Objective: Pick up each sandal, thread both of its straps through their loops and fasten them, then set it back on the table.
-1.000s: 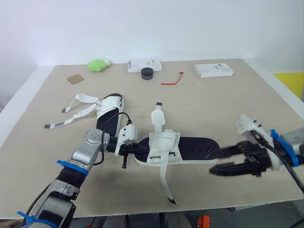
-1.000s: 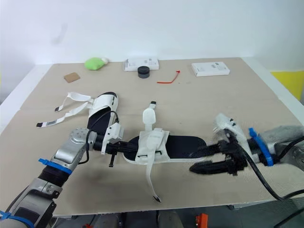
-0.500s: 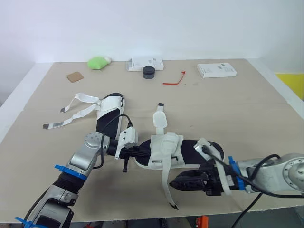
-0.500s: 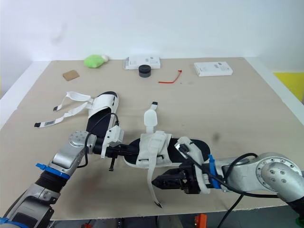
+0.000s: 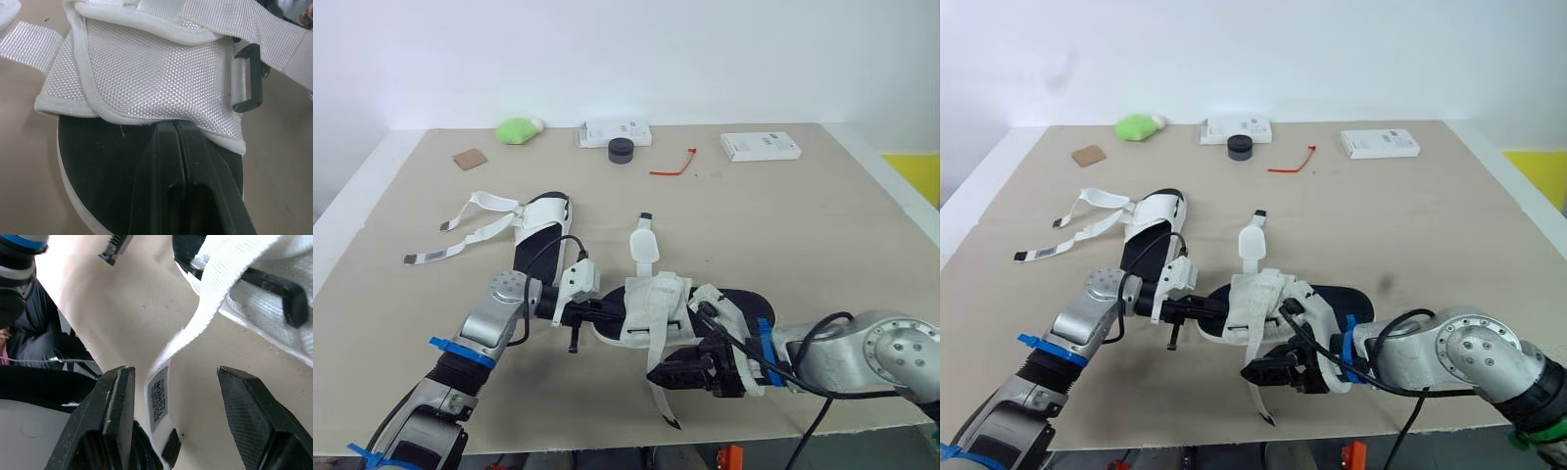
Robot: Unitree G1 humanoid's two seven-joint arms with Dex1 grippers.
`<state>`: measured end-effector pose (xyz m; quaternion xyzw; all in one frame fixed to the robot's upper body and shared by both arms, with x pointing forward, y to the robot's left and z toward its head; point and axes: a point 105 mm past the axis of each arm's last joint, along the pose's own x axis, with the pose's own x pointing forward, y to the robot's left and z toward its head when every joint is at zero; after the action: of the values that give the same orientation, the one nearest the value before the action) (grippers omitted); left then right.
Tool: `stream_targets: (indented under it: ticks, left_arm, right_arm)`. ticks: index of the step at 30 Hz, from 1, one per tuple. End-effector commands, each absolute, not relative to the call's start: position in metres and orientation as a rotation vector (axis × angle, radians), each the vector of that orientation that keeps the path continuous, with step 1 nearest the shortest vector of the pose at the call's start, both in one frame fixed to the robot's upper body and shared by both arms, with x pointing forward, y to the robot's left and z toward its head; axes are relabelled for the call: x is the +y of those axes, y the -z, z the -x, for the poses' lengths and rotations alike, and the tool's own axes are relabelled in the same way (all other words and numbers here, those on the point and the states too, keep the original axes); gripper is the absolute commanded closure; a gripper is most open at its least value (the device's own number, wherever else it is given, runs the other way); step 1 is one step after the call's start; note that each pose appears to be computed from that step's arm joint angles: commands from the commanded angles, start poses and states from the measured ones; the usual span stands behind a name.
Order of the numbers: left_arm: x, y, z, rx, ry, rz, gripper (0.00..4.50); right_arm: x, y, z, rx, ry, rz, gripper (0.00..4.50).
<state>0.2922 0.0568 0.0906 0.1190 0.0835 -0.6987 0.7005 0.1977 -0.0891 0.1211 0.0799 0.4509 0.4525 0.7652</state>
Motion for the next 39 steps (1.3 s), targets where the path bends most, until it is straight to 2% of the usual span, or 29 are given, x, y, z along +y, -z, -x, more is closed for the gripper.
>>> stream_targets:
  ticks: [1,8,9,10,14,16,29,34,38,39]
  left_arm:
    - [0.061,-0.048,-0.281,0.384,1.561,-0.252,4.5]
    - [0.061,-0.046,-0.28,0.387,1.559,-0.252,4.5]
    - [0.062,-0.046,-0.28,0.387,1.558,-0.253,4.5]
    - [0.062,-0.046,-0.28,0.387,1.557,-0.254,4.5]
    - [0.062,-0.046,-0.281,0.384,1.555,-0.257,4.5]
    - [0.062,-0.047,-0.282,0.382,1.555,-0.259,4.5]
    - [0.06,-0.048,-0.285,0.373,1.564,-0.254,4.5]
    - [0.059,-0.048,-0.285,0.371,1.564,-0.25,4.5]
    - [0.059,-0.049,-0.285,0.371,1.561,-0.248,4.5]
    - [0.06,-0.049,-0.285,0.371,1.56,-0.248,4.5]
  right_arm:
    - [-0.087,-0.12,-0.2,0.997,-0.975,-0.156,1.55]
    - [-0.084,-0.113,-0.205,1.026,-0.962,-0.159,1.55]
    - [-0.085,-0.112,-0.205,1.032,-0.956,-0.156,2.07]
    - [-0.086,-0.111,-0.204,1.037,-0.953,-0.153,2.35]
    - [-0.09,-0.112,-0.206,1.038,-0.945,-0.151,4.02]
    - [-0.092,-0.116,-0.207,1.032,-0.957,-0.147,4.49]
    - [-0.086,-0.173,-0.194,0.922,-1.298,-0.213,4.49]
    - [-0.086,-0.171,-0.21,0.893,-1.222,-0.243,4.49]
    - [-0.089,-0.162,-0.21,0.921,-1.175,-0.225,4.49]
    - [-0.09,-0.159,-0.209,0.932,-1.159,-0.214,4.05]
